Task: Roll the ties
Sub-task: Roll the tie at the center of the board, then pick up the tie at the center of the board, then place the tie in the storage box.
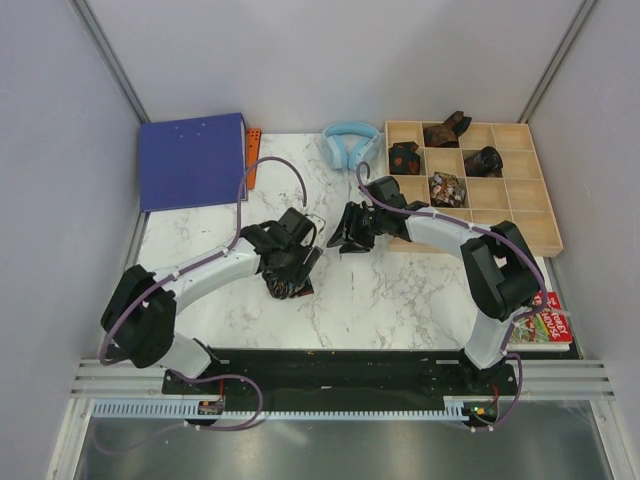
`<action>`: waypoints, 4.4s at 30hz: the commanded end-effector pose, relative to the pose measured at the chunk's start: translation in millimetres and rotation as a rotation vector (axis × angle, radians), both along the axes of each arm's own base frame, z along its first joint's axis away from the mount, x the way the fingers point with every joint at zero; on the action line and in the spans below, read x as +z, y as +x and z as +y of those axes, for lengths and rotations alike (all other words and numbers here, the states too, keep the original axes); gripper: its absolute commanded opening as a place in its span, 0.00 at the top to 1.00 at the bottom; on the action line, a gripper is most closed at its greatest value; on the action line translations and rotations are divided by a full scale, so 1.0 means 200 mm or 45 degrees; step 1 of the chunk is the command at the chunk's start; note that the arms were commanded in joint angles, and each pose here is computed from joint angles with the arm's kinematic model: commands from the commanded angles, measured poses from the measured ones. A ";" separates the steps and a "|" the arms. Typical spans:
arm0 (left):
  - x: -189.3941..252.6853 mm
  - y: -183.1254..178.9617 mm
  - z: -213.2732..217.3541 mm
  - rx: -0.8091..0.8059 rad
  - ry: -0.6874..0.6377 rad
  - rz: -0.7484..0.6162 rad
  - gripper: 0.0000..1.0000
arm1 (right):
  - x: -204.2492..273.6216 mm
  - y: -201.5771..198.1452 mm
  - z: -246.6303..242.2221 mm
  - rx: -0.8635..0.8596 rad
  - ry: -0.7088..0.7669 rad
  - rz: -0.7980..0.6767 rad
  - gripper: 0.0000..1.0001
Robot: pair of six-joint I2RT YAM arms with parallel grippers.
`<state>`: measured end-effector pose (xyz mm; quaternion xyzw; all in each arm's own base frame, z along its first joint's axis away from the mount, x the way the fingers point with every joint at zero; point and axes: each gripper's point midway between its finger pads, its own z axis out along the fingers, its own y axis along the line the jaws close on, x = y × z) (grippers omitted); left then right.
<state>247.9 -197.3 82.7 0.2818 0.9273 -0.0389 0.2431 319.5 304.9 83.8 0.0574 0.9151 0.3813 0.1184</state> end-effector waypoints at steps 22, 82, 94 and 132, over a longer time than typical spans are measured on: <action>-0.21 0.04 0.18 0.136 0.289 0.024 0.83 | 0.08 -0.01 -0.01 0.014 0.023 -0.077 0.47; 1.14 0.11 -1.59 -0.748 -0.632 -0.544 0.98 | 0.25 0.25 -1.04 -0.600 0.196 0.001 0.99; 0.95 0.38 -1.61 -0.617 -0.569 -0.589 0.98 | 0.15 0.22 -1.09 -0.664 0.157 0.057 1.00; 0.30 0.87 -1.50 -0.316 -0.478 -0.422 0.98 | -0.07 -0.08 -1.05 -0.598 0.125 0.197 0.83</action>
